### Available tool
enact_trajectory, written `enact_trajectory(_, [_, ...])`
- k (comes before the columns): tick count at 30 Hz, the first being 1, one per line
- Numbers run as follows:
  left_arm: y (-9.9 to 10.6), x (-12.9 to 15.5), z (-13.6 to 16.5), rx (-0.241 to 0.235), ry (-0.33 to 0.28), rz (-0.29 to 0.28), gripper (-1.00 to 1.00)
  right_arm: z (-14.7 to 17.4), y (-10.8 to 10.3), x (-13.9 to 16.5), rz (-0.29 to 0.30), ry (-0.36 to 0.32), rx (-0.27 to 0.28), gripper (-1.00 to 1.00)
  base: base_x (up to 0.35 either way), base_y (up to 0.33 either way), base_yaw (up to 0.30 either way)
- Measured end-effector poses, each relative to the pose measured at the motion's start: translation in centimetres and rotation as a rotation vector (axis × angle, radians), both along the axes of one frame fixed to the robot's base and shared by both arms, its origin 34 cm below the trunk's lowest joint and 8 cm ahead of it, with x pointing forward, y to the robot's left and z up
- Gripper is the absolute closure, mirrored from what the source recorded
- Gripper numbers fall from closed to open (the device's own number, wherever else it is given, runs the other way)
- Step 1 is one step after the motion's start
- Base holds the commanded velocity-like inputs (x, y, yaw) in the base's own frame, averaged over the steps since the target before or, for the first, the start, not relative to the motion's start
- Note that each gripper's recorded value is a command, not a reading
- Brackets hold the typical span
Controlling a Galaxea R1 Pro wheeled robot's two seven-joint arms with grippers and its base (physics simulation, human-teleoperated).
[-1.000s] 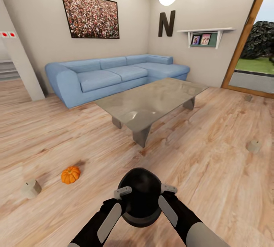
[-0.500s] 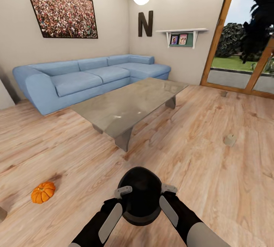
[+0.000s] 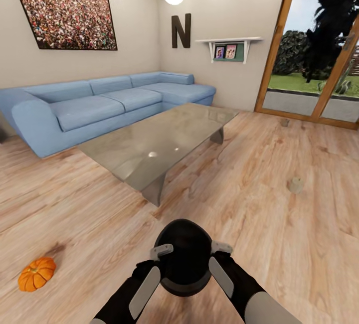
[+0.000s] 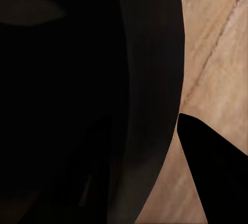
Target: Place each of the two pumpkins and all three candles from the living room inside a cabinet in the living room (use any cabinet), then make sure every cabinet is closed, and position the cauldron so it is next to a table in the living room.
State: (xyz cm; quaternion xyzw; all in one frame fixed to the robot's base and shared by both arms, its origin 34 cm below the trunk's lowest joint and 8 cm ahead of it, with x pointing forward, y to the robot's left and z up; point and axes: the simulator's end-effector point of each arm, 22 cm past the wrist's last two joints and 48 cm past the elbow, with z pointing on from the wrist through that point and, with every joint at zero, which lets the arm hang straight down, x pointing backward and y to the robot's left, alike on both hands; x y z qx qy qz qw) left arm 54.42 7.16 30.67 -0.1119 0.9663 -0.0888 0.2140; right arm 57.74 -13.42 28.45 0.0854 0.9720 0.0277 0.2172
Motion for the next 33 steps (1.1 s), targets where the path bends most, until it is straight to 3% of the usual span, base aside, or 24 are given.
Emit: enact_trajectory(33, [0.04,-0.05,-0.04,0.002,0.002,-0.002,1.00,-0.09,0.04,-0.10,-0.002,0.003,0.001,1.00,0.197,-0.017,0.000])
